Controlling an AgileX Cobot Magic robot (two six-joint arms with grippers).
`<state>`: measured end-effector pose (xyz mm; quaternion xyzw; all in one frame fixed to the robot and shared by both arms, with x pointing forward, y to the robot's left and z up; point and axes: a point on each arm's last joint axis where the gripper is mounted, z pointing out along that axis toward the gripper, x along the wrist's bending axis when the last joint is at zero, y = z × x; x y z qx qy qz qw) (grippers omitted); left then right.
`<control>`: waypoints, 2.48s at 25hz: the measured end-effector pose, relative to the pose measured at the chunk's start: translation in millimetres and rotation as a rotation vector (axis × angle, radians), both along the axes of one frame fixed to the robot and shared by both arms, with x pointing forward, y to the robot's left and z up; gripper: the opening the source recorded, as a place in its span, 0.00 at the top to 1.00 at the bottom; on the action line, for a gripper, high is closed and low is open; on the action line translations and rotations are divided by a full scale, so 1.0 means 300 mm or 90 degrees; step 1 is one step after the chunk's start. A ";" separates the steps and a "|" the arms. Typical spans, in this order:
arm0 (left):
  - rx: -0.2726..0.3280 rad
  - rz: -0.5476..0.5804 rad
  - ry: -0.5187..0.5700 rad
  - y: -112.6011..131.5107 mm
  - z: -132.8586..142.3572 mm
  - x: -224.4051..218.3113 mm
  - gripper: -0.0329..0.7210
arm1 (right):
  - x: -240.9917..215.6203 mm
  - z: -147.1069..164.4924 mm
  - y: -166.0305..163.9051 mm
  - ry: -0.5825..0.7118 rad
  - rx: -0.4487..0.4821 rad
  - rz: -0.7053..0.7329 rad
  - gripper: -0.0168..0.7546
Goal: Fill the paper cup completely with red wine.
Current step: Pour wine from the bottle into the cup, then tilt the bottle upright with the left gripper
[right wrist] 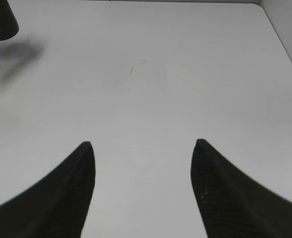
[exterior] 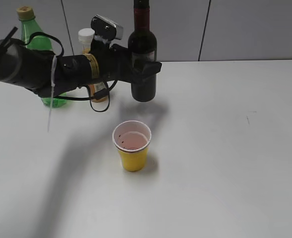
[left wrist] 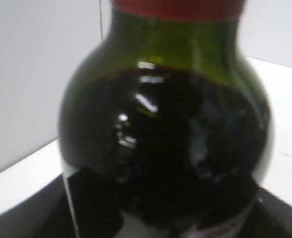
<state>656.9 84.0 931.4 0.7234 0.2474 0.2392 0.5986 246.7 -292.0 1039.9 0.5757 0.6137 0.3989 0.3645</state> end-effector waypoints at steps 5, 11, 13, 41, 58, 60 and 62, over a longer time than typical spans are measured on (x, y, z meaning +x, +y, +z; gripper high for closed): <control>0.001 0.001 0.005 0.024 0.044 -0.058 0.22 | 0.000 0.000 0.000 0.000 0.000 0.000 0.38; -0.001 0.026 -0.004 0.060 0.110 -0.115 0.22 | 0.000 0.000 0.000 -0.001 0.000 0.000 0.38; 0.000 0.036 0.001 0.075 0.119 -0.137 0.22 | 0.000 0.000 0.000 -0.001 0.000 0.000 0.38; 0.073 0.348 0.026 0.404 0.177 -0.546 0.22 | 0.000 0.000 0.000 0.000 0.000 0.000 0.38; 0.194 0.432 0.013 0.351 0.169 -0.614 0.23 | 0.000 0.000 0.000 0.000 0.001 0.000 0.38; 0.215 0.433 0.005 0.341 0.167 -0.623 0.23 | 0.000 0.000 0.000 0.000 0.001 0.000 0.38; 0.244 0.431 -0.012 0.331 0.169 -0.632 0.23 | 0.000 0.000 0.000 0.000 0.001 0.000 0.38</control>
